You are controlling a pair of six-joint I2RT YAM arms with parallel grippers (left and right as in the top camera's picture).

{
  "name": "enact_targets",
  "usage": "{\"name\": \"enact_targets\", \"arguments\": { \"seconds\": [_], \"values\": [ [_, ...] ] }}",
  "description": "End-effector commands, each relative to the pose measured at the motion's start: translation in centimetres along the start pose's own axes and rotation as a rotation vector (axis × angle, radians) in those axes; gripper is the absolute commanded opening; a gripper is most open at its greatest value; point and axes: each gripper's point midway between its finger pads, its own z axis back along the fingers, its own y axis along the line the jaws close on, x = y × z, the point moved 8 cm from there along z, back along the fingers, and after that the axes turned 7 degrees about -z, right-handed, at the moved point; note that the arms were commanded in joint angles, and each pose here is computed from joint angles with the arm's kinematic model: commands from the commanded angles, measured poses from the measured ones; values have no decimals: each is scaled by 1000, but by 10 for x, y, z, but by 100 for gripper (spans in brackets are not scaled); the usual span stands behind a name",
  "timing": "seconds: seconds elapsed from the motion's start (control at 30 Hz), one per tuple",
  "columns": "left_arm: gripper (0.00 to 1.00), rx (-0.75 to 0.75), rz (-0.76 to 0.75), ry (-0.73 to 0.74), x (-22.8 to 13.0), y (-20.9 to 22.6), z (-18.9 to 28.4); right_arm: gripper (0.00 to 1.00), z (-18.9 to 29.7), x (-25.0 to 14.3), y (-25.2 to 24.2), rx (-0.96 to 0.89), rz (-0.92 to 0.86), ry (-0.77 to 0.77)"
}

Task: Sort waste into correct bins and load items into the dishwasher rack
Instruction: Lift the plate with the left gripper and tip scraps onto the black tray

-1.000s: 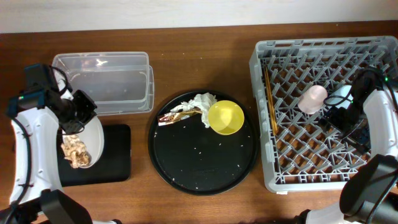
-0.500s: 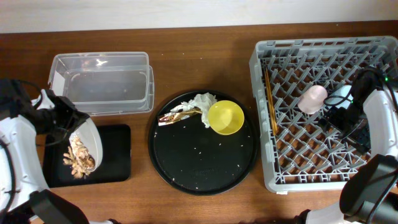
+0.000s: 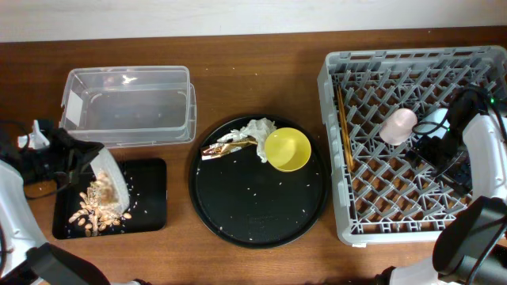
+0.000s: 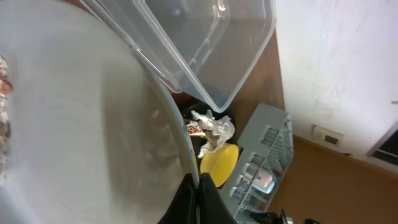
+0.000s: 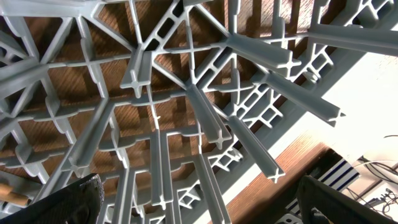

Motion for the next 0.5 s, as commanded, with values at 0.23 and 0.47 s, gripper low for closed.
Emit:
{"name": "enact_targets", "arguments": {
  "seconds": [0.23,0.47],
  "values": [
    [1,-129,43,-51,-3,21,16,98,-1,2,-1,-3,-11,3],
    [1,-168,75,-75,-2,29,23,98,-1,2,-1,-3,-11,3]
  ]
}}
